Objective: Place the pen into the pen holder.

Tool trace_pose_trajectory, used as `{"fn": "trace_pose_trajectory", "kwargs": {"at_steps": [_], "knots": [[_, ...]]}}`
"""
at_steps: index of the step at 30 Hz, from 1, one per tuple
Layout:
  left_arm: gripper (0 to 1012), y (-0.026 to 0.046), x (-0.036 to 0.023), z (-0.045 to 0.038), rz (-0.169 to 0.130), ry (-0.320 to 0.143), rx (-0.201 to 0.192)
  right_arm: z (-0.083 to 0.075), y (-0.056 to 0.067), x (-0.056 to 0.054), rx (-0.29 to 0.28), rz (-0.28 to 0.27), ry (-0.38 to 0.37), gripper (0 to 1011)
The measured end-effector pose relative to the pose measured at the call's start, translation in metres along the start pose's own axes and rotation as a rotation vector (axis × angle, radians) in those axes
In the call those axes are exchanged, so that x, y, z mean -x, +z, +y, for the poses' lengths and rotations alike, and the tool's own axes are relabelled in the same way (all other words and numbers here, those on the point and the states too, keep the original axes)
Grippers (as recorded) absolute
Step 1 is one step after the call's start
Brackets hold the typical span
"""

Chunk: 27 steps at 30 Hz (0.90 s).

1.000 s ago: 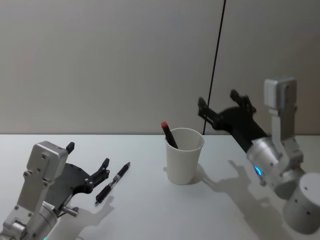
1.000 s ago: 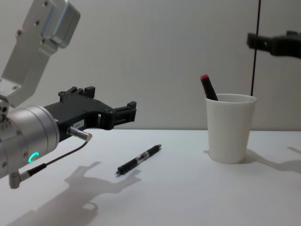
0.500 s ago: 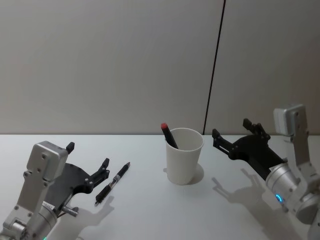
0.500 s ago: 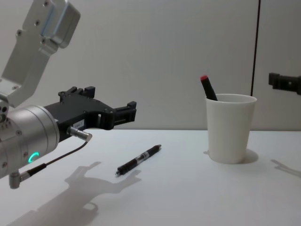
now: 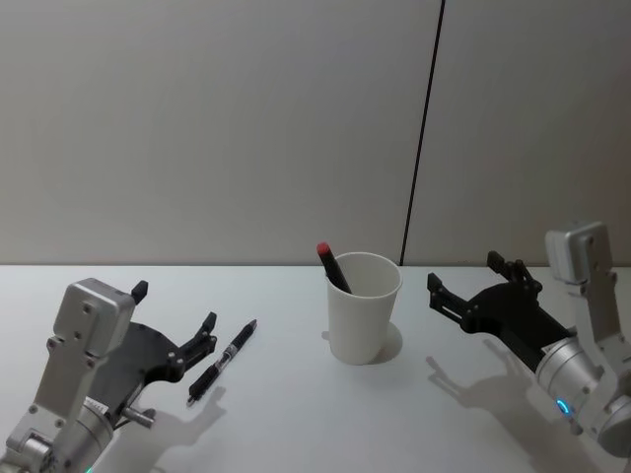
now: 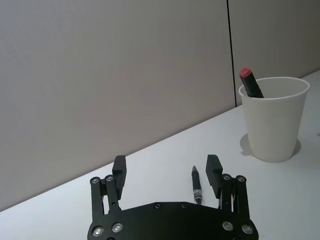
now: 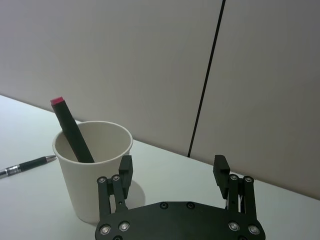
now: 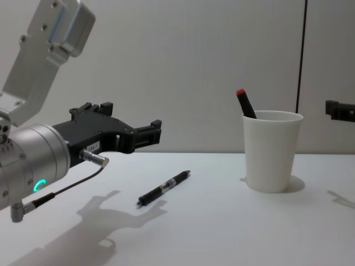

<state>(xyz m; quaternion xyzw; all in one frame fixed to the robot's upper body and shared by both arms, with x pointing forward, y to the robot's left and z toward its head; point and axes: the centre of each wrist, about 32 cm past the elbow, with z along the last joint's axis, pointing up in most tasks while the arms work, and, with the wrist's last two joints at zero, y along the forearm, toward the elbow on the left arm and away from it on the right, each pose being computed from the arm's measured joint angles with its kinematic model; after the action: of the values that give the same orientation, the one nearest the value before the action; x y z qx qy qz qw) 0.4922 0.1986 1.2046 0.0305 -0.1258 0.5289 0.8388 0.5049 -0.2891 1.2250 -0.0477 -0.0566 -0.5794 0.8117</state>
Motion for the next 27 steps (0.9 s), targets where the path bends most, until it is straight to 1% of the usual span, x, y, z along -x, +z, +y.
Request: {"fn": "trace_pose_trajectory", "kwargs": {"at_steps": [5,8,12,15,16,18,19,22,24,25,26,27], "knots": [[1002,0.0010,-0.0017,-0.0009,0.004,-0.018,-0.018,-0.001,-0.001,-0.001,0.005,-0.002,0.001,1001],[1002,0.0022,-0.0044,-0.0021,0.012,-0.032,-0.038,-0.002,-0.001,-0.001,0.007,-0.003,0.001,1001],[1002,0.0049,-0.0097,-0.0047,0.033,-0.045,-0.076,-0.003,-0.001,-0.001,0.009,-0.004,0.001,1001],[1002,0.0064,-0.0124,-0.0062,0.047,-0.051,-0.100,-0.003,-0.002,-0.002,0.011,-0.005,0.002,1001],[1002,0.0071,-0.0137,-0.0069,0.052,-0.052,-0.107,-0.003,-0.002,-0.002,0.011,-0.005,0.002,1001],[1002,0.0093,-0.0179,-0.0097,0.074,-0.061,-0.140,-0.003,-0.002,-0.002,0.012,-0.005,0.002,1001],[1002,0.0093,-0.0179,-0.0097,0.074,-0.061,-0.140,-0.003,-0.002,-0.002,0.012,-0.005,0.002,1001],[1002,0.0119,-0.0244,-0.0145,0.101,-0.073,-0.181,-0.003,-0.002,-0.002,0.013,-0.005,0.002,1001],[1002,0.0134,-0.0273,-0.0172,0.112,-0.081,-0.198,-0.004,-0.002,-0.002,0.013,-0.005,0.003,1001],[1002,0.0136,-0.0303,-0.0195,0.122,-0.088,-0.216,-0.004,-0.002,-0.002,0.013,-0.005,0.003,1001],[1002,0.0136,-0.0303,-0.0195,0.122,-0.088,-0.216,-0.004,-0.002,-0.002,0.014,-0.005,0.003,1001],[1002,0.0143,-0.0330,-0.0220,0.130,-0.097,-0.229,-0.004,-0.002,-0.002,0.014,-0.005,0.003,1001]]}}
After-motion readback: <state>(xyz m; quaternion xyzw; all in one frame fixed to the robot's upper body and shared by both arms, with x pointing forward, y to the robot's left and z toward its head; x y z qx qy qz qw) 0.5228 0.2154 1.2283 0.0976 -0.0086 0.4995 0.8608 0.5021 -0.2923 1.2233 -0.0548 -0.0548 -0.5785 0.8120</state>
